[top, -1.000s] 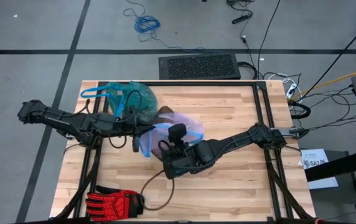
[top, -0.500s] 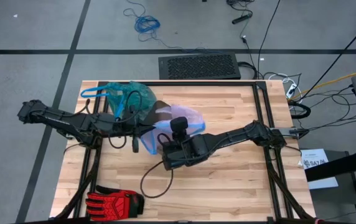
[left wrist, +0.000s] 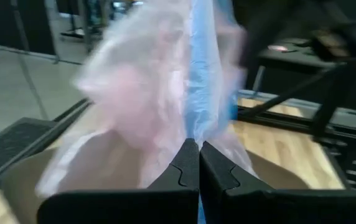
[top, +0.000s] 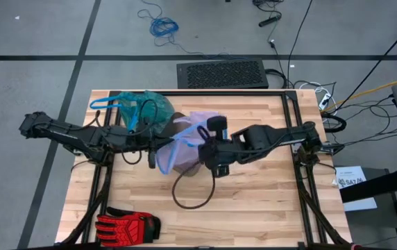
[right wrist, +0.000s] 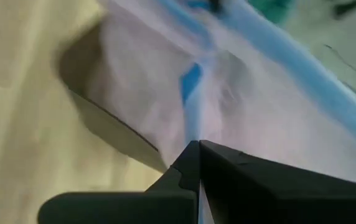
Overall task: Place trash/remove bag and relplace
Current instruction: Insert the trash bag into the trash bin
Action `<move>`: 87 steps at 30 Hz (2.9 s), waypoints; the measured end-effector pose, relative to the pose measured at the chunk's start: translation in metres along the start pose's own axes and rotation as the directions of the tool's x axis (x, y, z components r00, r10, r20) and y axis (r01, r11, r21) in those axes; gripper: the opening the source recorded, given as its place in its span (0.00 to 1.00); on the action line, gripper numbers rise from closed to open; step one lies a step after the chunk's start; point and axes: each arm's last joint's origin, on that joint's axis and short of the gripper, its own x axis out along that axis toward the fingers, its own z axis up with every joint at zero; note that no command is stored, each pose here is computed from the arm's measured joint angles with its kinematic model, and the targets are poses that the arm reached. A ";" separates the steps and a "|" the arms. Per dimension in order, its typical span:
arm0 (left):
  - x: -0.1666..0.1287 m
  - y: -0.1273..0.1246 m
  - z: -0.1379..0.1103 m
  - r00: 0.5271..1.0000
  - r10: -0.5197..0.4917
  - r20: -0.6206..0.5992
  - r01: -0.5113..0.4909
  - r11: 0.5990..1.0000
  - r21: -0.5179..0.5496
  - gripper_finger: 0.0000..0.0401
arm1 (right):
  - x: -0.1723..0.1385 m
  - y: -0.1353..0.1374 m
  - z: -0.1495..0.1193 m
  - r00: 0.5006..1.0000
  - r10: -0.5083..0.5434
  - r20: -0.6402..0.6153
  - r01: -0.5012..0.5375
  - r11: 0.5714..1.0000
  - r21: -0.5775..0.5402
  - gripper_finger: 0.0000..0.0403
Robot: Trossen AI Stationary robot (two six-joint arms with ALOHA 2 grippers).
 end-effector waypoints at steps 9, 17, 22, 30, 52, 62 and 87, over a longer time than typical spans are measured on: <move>0.003 0.017 -0.004 0.986 0.160 -0.041 -0.157 0.986 0.053 0.00 | 0.009 0.029 0.019 0.967 0.217 0.137 -0.213 0.976 -0.038 0.00; -0.002 0.024 -0.002 0.982 0.186 -0.039 -0.186 0.983 0.014 0.00 | 0.024 0.056 0.027 0.904 0.359 0.232 -0.351 0.933 -0.075 0.00; -0.008 0.027 0.002 0.980 0.198 -0.022 -0.197 0.980 0.019 0.00 | 0.048 0.079 0.018 0.911 0.376 0.168 -0.367 0.926 -0.087 0.00; -0.010 0.037 -0.001 0.966 0.252 -0.059 -0.252 0.968 0.008 0.00 | 0.059 0.099 0.008 0.897 0.429 0.106 -0.430 0.903 -0.012 0.00; -0.009 0.037 -0.002 0.976 0.201 -0.083 -0.198 0.979 0.037 0.10 | -0.028 0.038 0.017 0.971 0.117 0.210 -0.158 0.970 0.187 0.68; -0.009 0.037 -0.002 0.977 0.198 -0.081 -0.196 0.980 0.042 0.16 | 0.027 -0.039 -0.009 0.996 0.068 -0.061 -0.035 0.899 0.437 0.60; -0.010 0.051 -0.015 0.936 0.286 -0.206 -0.296 0.955 -0.017 0.00 | 0.105 -0.113 -0.045 0.970 0.200 -0.137 -0.085 0.810 0.580 0.00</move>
